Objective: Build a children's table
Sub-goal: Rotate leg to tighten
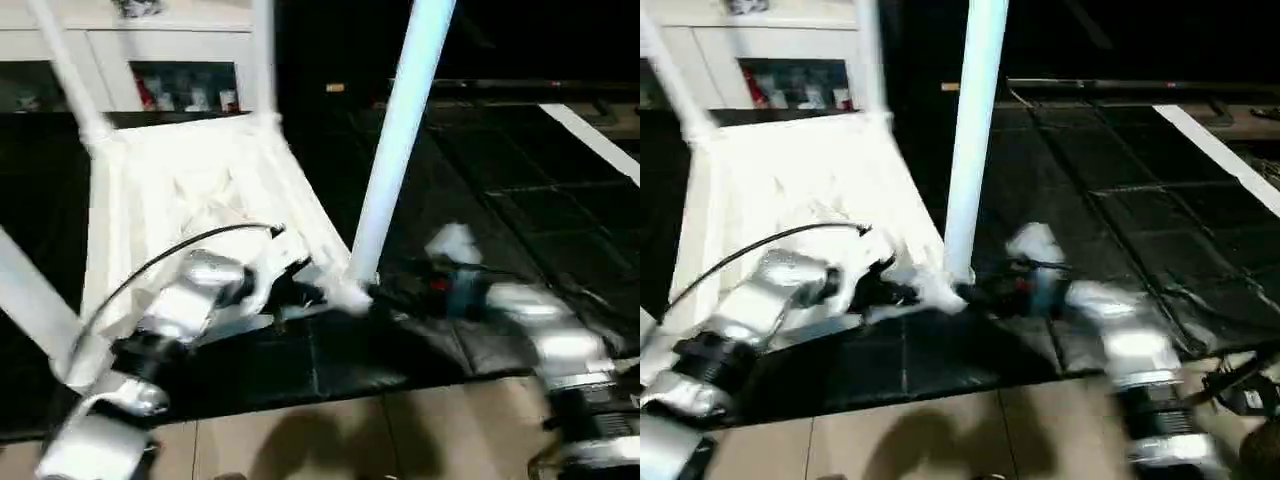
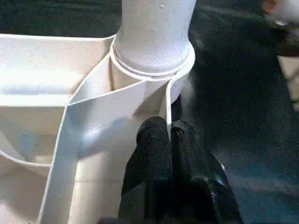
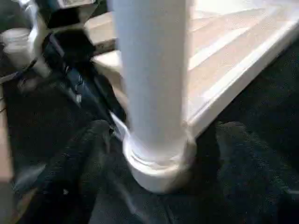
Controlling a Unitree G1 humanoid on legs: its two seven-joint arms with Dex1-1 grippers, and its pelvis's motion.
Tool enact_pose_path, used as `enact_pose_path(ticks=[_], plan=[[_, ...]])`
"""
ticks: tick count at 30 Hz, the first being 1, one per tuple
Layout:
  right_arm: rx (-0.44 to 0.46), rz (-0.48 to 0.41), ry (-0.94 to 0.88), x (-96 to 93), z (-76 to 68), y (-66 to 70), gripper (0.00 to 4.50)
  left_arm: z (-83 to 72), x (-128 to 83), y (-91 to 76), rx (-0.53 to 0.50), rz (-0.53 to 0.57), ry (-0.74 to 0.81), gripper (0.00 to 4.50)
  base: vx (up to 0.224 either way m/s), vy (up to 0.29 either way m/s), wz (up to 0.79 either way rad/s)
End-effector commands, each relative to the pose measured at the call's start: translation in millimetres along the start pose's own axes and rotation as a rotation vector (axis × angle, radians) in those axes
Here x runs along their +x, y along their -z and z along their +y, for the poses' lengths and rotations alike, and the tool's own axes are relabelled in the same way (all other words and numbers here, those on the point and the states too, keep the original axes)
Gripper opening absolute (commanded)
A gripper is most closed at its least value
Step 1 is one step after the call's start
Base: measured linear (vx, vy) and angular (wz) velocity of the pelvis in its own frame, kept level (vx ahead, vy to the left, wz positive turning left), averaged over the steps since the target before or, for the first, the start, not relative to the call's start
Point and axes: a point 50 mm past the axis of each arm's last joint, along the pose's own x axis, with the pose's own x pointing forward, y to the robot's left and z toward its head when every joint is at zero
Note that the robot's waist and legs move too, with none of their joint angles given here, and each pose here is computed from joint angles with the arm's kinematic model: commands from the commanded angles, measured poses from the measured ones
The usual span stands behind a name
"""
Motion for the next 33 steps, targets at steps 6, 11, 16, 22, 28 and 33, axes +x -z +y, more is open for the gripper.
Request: enact_pose_path(ticks=[6, 11, 16, 22, 28, 33], plan=[[-0.083, 0.109, -0.245, 3.2, 2.5, -7.5, 4.40, -13.3, 5, -11.6, 0.201, 0.072, 0.259, 0.00, 0.000, 0.000, 0.00], [-0.089, 0.132, -0.312, 12.2, 0.6, -10.1, 4.40, -13.0, 4, -12.2, 0.241, 0.100, 0.310, 0.00, 0.000, 0.000, 0.00], [-0.084, 0.143, -0.356, 21.9, 0.4, -11.0, 3.92, -12.5, 2, -13.2, 0.256, 0.107, 0.328, 0.00, 0.000, 0.000, 0.00], [-0.083, 0.156, -0.421, 30.5, 2.6, -8.5, 3.35, -11.8, 4, -12.8, 0.267, 0.110, 0.347, 0.00, 0.000, 0.000, 0.00], [-0.087, 0.153, -0.430, 36.7, 3.2, -6.3, 2.82, -11.9, 3, -12.4, 0.272, 0.112, 0.355, 0.00, 0.000, 0.000, 0.00], [-0.088, 0.151, -0.442, 36.6, 3.6, -4.7, 2.45, -11.0, 3, -11.9, 0.276, 0.116, 0.352, 0.00, 0.000, 0.000, 0.00]])
